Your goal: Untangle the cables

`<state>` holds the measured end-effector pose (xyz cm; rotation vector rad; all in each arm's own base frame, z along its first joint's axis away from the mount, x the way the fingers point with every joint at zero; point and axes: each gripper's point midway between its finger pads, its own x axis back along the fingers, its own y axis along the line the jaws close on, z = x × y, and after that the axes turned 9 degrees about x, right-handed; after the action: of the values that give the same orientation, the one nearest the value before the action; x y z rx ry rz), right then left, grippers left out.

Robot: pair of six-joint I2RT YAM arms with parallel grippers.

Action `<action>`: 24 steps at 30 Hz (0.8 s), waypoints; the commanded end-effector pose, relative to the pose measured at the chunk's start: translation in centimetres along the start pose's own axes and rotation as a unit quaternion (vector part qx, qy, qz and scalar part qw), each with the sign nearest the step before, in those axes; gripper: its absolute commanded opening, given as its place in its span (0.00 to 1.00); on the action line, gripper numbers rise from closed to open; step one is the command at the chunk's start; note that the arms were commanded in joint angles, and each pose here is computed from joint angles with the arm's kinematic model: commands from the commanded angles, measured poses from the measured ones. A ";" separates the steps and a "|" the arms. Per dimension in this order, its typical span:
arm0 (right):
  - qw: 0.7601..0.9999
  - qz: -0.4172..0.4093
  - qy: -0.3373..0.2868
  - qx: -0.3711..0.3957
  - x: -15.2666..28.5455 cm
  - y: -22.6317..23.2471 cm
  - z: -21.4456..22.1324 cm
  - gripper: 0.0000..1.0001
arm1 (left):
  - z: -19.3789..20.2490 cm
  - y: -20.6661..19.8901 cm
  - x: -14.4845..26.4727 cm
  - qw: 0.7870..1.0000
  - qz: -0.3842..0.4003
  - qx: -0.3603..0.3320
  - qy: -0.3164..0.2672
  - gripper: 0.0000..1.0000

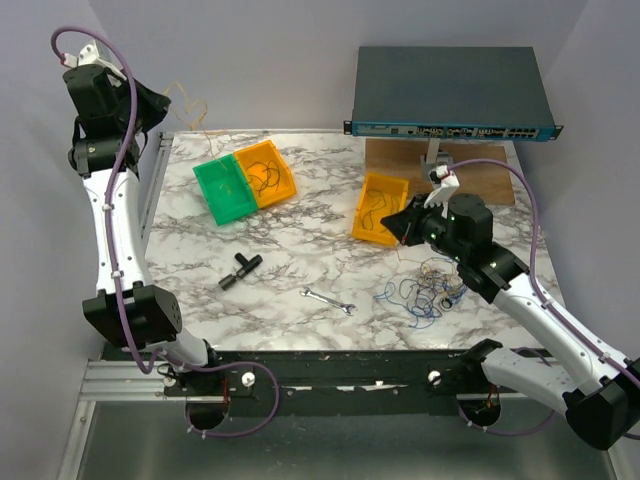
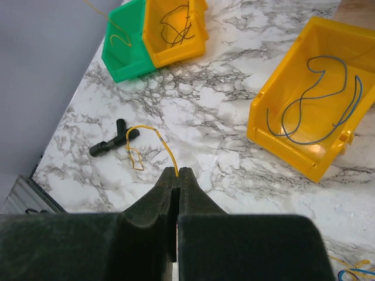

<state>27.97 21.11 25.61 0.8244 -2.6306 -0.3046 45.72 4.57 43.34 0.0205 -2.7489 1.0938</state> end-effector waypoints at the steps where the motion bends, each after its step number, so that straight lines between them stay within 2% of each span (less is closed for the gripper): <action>1: 1.000 -0.020 -0.010 -0.001 0.6 1.1 -1.2 0.01 | 0.6 1.6 -0.1 1.000 -0.014 -0.003 -0.006 0.00; 6: 1.000 -0.023 -0.006 -0.008 0.4 1.1 -0.7 0.01 | 5.6 6.0 -1.6 0.998 -0.039 0.035 0.024 0.00; 11: 1.000 -0.023 -0.002 -0.007 0.4 1.0 -0.4 0.01 | 10.0 11.0 -3.2 0.991 -0.107 0.057 0.051 0.00; 14: 1.000 -0.021 0.000 -0.004 0.5 0.9 -0.2 0.01 | 12.4 13.3 -4.4 0.983 -0.160 0.047 0.074 0.00; 20: 1.000 -0.012 0.001 -0.002 0.8 0.5 0.1 0.01 | 15.8 17.1 -5.5 0.955 -0.275 0.031 0.106 0.00; 24: 1.000 -0.006 0.006 0.000 0.7 0.2 0.6 0.01 | 17.7 20.0 -5.3 0.919 -0.369 0.011 0.138 0.00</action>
<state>27.51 21.23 26.09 0.8497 -2.6263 -0.3253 47.96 4.47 19.17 0.5016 -2.2897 0.9746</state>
